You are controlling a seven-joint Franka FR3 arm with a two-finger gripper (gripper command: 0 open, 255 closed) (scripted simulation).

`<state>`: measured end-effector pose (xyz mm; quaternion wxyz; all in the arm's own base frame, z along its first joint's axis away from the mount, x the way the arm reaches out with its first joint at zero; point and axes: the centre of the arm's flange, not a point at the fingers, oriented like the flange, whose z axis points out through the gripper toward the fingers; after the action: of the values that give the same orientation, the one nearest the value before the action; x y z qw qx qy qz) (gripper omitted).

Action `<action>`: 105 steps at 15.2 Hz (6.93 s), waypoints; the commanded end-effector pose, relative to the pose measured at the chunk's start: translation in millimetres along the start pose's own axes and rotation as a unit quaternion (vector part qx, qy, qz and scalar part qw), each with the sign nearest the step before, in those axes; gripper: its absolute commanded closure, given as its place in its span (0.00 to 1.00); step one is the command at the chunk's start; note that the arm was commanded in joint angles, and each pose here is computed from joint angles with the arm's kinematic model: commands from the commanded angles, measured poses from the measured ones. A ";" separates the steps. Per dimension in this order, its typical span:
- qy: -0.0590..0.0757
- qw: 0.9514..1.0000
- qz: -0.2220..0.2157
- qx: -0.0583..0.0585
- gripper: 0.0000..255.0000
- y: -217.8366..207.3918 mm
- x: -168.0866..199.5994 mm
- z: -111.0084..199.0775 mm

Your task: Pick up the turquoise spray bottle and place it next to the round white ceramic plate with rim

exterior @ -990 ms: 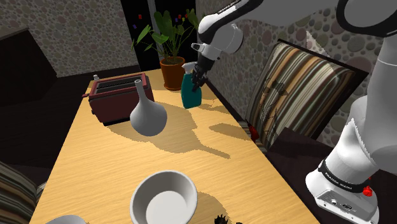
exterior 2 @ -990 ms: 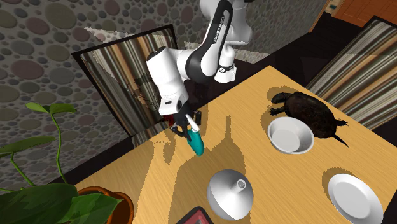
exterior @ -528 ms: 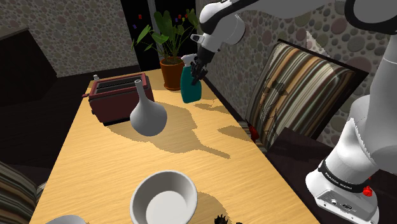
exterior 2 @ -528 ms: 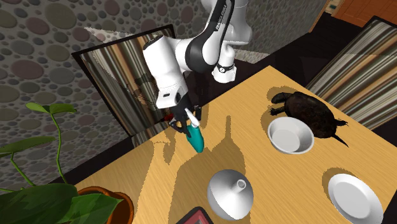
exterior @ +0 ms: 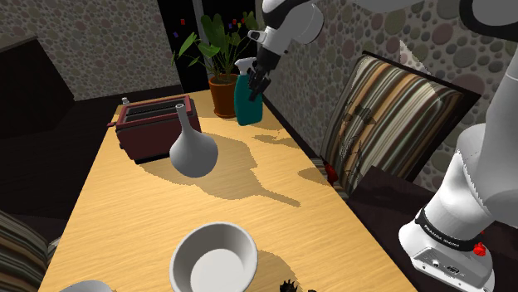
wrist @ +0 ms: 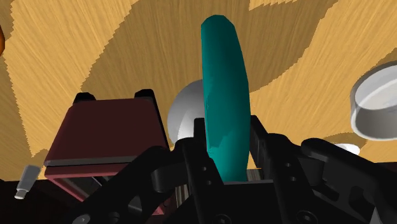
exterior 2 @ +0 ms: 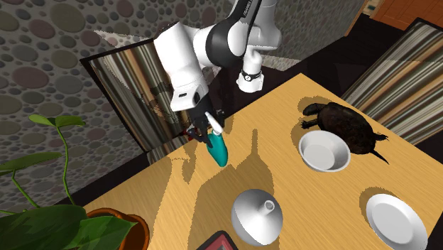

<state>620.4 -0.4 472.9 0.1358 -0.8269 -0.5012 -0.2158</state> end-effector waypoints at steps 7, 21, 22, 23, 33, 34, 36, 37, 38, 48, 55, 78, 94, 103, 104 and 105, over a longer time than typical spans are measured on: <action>0.000 1.000 0.000 0.000 1.00 -0.7 20.8 -37.2; 0.000 1.000 0.000 0.000 1.00 -1.3 57.2 -101.5; 0.000 1.000 0.000 0.000 1.00 -1.3 59.8 -106.1; 0.000 1.000 0.000 0.000 1.00 -1.4 62.4 -110.7; 0.000 1.000 0.000 0.000 1.00 -65.7 108.7 -69.4; 0.000 1.000 0.000 0.000 1.00 -74.8 114.3 -61.8; 0.000 1.000 0.000 0.000 1.00 -93.2 125.6 -46.4; 0.000 1.000 0.000 0.000 1.00 -102.4 131.2 -38.8; 0.000 1.000 0.000 0.000 1.00 -111.5 136.8 -31.1; 0.000 1.000 0.000 0.000 1.00 -203.2 192.9 45.5; 0.000 1.000 0.000 0.000 1.00 -267.4 232.2 99.1; 0.000 1.000 0.000 0.000 1.00 -478.2 361.3 275.3; 0.000 1.000 0.000 0.000 1.00 -533.7 369.4 367.8; 0.000 1.000 0.000 0.000 1.00 -533.5 355.5 392.6; 0.000 1.000 0.000 0.000 1.00 -533.5 355.5 392.6; 0.000 1.000 0.000 0.000 1.00 -533.5 355.5 392.6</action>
<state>376.1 693.7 313.9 0.1376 -0.8261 -0.5015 -0.2168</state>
